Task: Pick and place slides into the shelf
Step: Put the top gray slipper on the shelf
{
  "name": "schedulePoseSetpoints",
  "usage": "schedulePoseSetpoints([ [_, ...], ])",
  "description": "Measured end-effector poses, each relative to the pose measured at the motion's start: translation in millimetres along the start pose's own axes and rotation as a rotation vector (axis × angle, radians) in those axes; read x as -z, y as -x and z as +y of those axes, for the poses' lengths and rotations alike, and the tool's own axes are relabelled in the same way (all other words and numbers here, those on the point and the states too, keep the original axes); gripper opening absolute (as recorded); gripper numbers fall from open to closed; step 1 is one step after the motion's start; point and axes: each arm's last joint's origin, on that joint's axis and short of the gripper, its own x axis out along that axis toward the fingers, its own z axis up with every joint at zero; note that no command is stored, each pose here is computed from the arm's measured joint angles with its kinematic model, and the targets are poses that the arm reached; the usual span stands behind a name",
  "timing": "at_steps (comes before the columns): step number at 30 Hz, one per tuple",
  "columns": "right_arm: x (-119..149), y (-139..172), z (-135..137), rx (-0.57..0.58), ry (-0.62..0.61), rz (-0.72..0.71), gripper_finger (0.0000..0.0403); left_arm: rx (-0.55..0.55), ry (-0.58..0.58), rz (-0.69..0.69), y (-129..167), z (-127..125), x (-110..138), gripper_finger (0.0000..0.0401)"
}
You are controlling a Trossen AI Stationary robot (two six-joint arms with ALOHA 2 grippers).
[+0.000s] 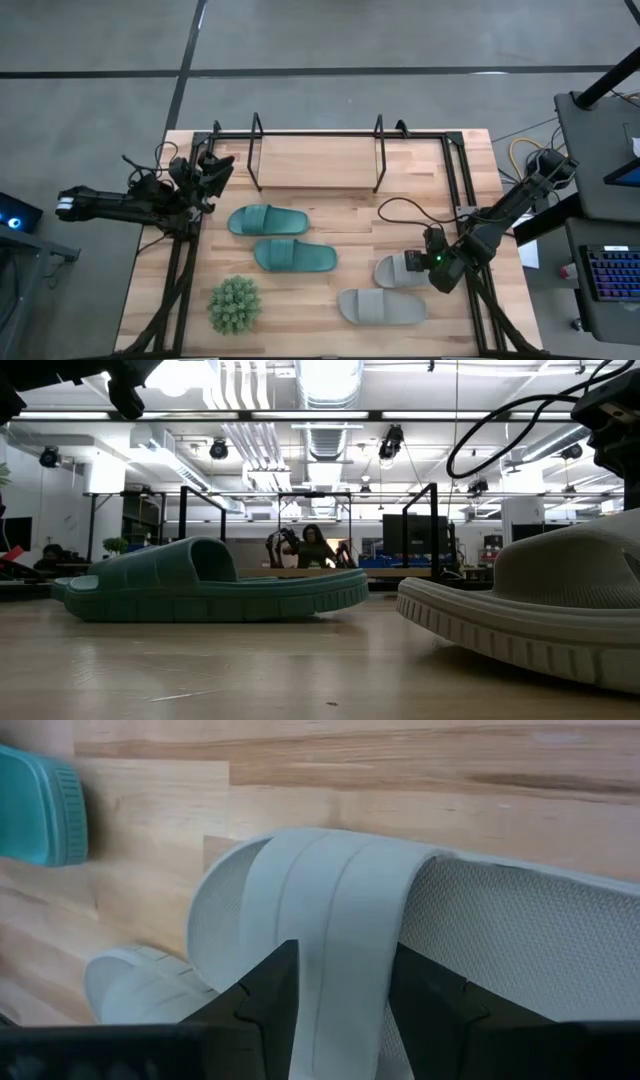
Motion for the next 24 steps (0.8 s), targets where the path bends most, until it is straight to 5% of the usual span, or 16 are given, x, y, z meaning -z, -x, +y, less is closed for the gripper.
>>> schedulePoseSetpoints([
  [11, 0.9, -0.3, 1.1, -0.013, -0.004, 0.01, 0.0124, 0.0, 0.0, 0.0, 0.0, 0.0, -0.1, 0.0153],
  [24, 2.1, -0.2, 2.5, -0.025, 0.024, 0.025, 0.0037, 0.0, 0.0, -0.001, 0.1, 0.0, -0.1, 0.0153],
])
